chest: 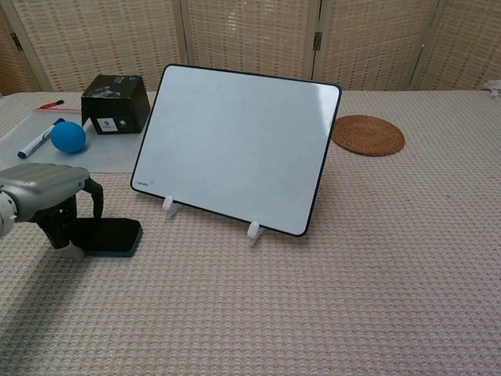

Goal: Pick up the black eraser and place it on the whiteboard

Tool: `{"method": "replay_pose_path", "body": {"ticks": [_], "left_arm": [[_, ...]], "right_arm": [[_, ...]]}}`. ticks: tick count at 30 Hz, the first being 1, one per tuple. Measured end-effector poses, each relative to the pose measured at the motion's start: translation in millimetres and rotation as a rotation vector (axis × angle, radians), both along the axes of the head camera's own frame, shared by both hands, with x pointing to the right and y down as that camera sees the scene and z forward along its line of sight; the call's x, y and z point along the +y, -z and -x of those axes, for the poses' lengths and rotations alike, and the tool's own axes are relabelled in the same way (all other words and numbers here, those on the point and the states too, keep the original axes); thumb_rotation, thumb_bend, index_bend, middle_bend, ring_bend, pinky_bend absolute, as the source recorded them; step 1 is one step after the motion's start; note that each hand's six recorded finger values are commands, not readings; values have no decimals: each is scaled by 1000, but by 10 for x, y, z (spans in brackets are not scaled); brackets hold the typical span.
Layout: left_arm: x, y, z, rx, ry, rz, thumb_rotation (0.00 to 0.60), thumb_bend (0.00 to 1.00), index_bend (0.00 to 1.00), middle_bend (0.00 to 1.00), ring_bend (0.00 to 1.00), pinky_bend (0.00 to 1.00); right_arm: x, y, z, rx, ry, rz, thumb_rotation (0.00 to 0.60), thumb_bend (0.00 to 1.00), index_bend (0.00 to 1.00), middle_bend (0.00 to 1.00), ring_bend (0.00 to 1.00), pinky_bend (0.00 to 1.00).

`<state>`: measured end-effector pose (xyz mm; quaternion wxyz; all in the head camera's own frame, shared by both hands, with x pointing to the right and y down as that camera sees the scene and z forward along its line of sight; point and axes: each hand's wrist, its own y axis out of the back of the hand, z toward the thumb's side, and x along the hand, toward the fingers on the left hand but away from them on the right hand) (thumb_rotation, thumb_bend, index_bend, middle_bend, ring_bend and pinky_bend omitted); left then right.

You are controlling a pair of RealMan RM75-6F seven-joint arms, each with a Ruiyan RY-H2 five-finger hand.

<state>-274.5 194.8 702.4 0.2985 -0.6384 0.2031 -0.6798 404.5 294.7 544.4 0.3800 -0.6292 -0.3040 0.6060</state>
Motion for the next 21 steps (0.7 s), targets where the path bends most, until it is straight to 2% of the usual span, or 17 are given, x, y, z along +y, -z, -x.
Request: {"method": "replay_pose_path", "body": {"ticks": [4, 9, 15, 19, 21], "left_arm": [[-6, -4, -10, -1, -9, -14, 600, 295, 556, 1000, 1000, 1000], [-34, 48, -40, 17, -12, -55, 600, 466, 631, 1000, 1000, 1000], [-47, 226, -102, 70, -30, -129, 600, 505, 651, 1000, 1000, 1000], [-97, 411, -158, 108, -76, -245, 600, 518, 660, 1000, 1000, 1000], [-134, 533, -210, 139, -111, -337, 600, 517, 660, 1000, 1000, 1000]], "right_arm": [[3, 0, 4, 0, 0, 0, 600, 311, 0, 0, 0, 0], [11, 8, 9, -1, 1, -3, 600, 311, 0, 0, 0, 0], [19, 21, 19, -3, 5, -8, 600, 311, 0, 0, 0, 0], [32, 24, 27, -3, 10, -10, 600, 311, 0, 0, 0, 0], [39, 20, 35, -3, 12, -9, 600, 311, 0, 0, 0, 0]]}}
